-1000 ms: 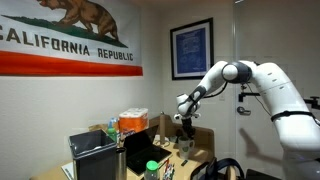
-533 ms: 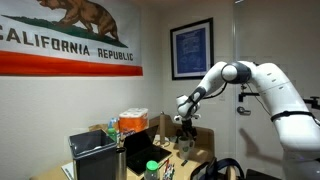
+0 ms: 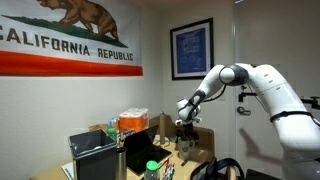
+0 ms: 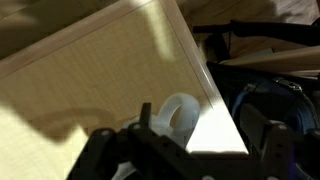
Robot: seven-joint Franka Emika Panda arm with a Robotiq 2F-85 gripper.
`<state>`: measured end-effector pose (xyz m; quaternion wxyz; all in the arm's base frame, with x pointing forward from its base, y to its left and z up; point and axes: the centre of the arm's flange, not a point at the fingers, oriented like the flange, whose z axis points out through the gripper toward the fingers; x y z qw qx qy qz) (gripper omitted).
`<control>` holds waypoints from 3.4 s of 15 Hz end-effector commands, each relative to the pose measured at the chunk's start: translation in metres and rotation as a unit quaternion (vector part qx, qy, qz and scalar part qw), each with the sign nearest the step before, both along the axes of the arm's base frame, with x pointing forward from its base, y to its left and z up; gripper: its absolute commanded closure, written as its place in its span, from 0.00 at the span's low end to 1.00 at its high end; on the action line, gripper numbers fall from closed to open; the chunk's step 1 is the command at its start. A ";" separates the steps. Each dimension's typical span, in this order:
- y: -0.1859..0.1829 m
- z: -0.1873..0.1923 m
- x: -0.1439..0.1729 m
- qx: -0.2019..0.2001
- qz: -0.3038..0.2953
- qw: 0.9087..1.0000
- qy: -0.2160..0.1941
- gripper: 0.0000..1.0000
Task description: Move he mug to the left side of the desk
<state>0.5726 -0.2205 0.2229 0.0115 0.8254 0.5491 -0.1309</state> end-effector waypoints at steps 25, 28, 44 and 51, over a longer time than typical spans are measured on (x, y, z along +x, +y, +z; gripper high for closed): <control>0.013 0.070 0.046 -0.001 0.002 0.997 -0.074 0.90; 0.017 0.072 0.051 0.000 0.006 0.997 -0.078 0.90; 0.069 0.123 0.062 -0.001 0.047 0.993 -0.106 0.91; 0.137 0.144 0.069 0.029 0.098 0.988 -0.118 0.91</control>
